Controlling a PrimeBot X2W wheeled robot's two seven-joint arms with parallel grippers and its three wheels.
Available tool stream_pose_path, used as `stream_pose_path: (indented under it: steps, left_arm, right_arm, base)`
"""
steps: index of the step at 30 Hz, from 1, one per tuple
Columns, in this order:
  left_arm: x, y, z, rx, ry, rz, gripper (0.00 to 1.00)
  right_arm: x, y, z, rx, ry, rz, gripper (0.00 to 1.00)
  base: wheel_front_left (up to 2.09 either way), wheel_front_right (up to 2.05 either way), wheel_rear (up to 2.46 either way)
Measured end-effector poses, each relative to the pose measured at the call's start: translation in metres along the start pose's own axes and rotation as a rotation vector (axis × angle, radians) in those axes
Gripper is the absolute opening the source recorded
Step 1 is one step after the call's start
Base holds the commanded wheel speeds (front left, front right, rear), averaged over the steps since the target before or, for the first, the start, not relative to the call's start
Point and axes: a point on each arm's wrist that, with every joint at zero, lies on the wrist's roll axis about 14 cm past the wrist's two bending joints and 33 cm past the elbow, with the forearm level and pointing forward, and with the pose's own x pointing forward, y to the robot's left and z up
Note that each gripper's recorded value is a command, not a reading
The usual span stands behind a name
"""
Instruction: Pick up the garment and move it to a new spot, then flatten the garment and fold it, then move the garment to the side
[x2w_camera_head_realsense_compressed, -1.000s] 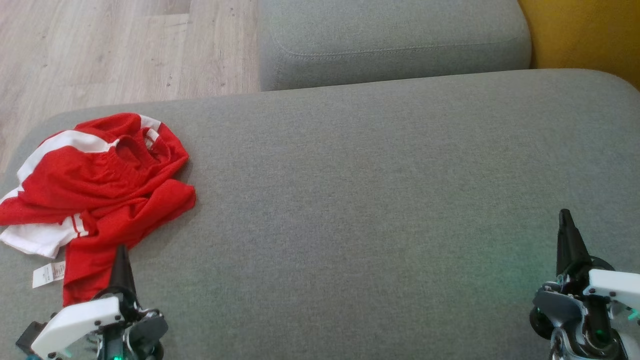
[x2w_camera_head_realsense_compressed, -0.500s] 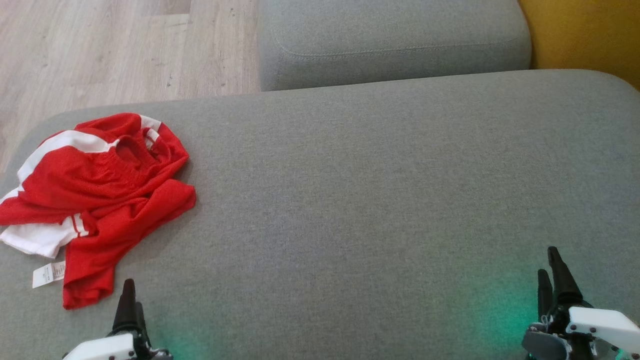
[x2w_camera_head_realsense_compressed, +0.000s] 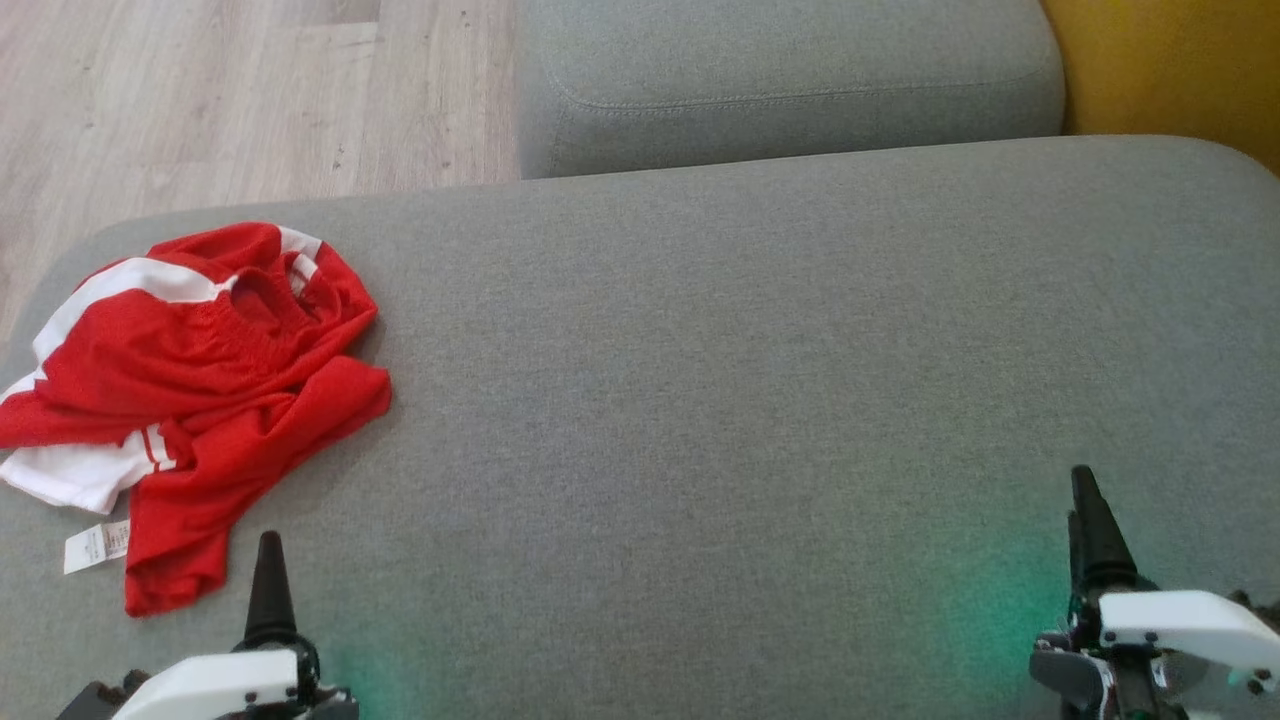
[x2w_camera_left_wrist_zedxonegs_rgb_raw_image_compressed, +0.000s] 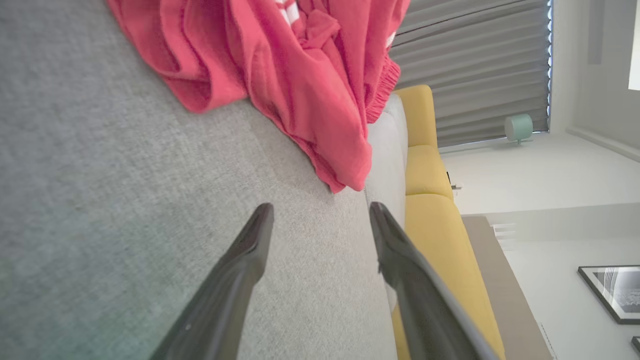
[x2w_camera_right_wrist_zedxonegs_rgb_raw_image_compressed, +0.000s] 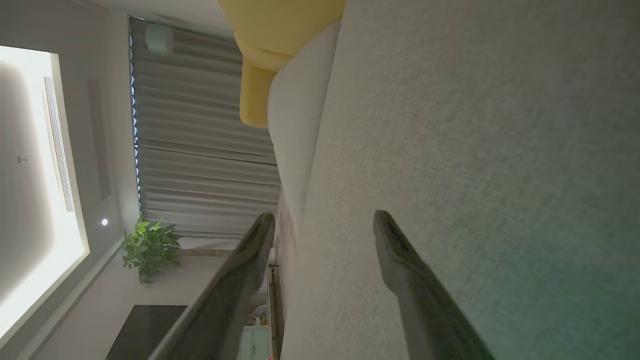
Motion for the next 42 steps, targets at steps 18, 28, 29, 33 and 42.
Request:
stream_pose_path:
  steps: [18,28,29,33,42]
  left_arm:
    - [0.002,-0.014,-0.003,0.24,-0.014,-0.022,1.0]
    - [0.005,-0.026,-0.01,0.381,-0.012,-0.055,1.0]
    - [0.006,-0.027,-0.01,0.393,-0.017,-0.059,1.0]
    - [0.006,-0.032,-0.01,0.449,-0.026,-0.072,1.0]
    - [0.005,-0.042,-0.013,0.557,-0.046,-0.101,1.0]
  right_arm:
    - [0.002,0.012,-0.013,-0.238,0.021,0.039,1.0]
    - [0.006,0.029,-0.018,-0.394,0.021,0.095,1.0]
    - [0.006,0.031,-0.019,-0.411,0.021,0.1,1.0]
    - [0.006,0.032,-0.022,-0.474,0.027,0.109,1.0]
    - [0.006,0.04,-0.028,-0.589,0.025,0.144,1.0]
  base:
    - [0.0,0.0,0.0]
    - [0.0,0.0,0.0]
    - [0.0,0.0,0.0]
    - [0.0,0.0,0.0]
    - [0.0,0.0,0.0]
